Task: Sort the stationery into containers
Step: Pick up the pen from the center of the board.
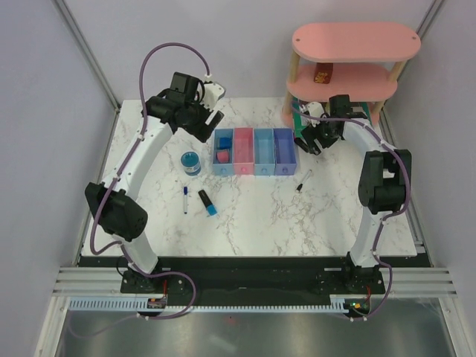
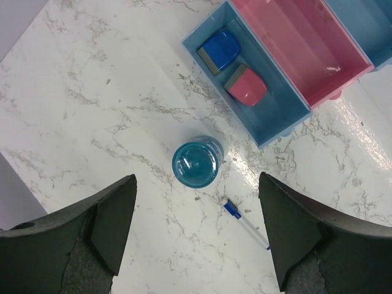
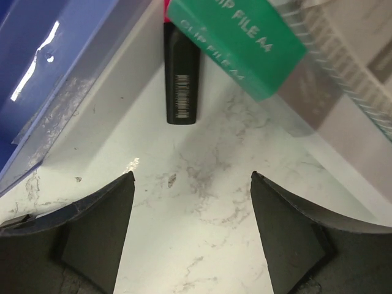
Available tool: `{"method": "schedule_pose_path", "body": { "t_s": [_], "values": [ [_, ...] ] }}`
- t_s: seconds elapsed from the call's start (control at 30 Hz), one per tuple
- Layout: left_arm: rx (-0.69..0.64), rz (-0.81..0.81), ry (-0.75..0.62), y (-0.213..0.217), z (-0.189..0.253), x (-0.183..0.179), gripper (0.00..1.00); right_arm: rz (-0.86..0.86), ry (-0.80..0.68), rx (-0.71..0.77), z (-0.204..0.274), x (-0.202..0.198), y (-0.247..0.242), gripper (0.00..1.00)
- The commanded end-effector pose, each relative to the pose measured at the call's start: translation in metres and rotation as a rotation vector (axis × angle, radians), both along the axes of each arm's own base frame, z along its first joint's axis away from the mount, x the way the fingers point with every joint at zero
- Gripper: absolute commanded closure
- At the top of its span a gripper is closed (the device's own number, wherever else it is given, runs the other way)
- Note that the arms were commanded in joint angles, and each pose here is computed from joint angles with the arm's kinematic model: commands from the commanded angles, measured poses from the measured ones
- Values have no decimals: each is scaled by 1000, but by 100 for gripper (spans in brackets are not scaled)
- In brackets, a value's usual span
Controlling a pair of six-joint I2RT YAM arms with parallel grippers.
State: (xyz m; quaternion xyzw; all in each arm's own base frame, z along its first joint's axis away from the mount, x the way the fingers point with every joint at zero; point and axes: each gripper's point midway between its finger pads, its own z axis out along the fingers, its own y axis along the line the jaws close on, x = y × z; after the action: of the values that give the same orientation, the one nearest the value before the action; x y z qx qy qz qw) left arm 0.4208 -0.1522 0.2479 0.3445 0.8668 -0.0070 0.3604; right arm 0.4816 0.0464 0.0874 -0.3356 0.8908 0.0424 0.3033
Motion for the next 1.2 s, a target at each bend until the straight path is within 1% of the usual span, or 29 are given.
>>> {"method": "schedule_pose_path", "body": {
  "t_s": [0.0, 0.13, 0.27, 0.57, 0.73, 0.8, 0.83, 0.93, 0.97, 1.03, 1.07, 1.13, 1.17],
  "values": [
    [50, 21, -52, 23, 29, -18, 12, 88, -20, 50, 4, 18, 20, 18],
    [68, 36, -58, 34, 35, -23, 12, 83, 9, 59, -16, 27, 22, 22],
    [72, 44, -59, 38, 38, -26, 12, 75, 4, 68, -22, 41, 24, 23],
    [88, 57, -64, 45, 40, -27, 11, 94, 27, 78, -45, 52, 30, 27],
    [95, 58, -70, 47, 42, -25, 11, 120, 43, 68, -57, 53, 36, 27],
    [98, 56, -71, 47, 43, -26, 11, 119, 56, 68, -63, 53, 37, 29],
    [101, 56, -73, 48, 44, -26, 11, 120, 57, 70, -64, 53, 38, 31],
    [107, 58, -68, 50, 42, -26, 11, 125, 70, 70, -70, 53, 40, 40],
    [108, 57, -67, 51, 42, -26, 11, 126, 78, 69, -72, 51, 41, 46],
    [108, 56, -56, 52, 38, -28, 11, 125, 94, 66, -76, 48, 40, 52],
    [106, 50, -50, 51, 37, -29, 11, 125, 102, 61, -79, 46, 39, 59],
    [112, 46, -33, 52, 30, -33, 11, 120, 132, 43, -87, 37, 35, 65],
    [109, 43, -25, 52, 27, -35, 11, 119, 133, 31, -87, 35, 32, 70]
  ]
}}
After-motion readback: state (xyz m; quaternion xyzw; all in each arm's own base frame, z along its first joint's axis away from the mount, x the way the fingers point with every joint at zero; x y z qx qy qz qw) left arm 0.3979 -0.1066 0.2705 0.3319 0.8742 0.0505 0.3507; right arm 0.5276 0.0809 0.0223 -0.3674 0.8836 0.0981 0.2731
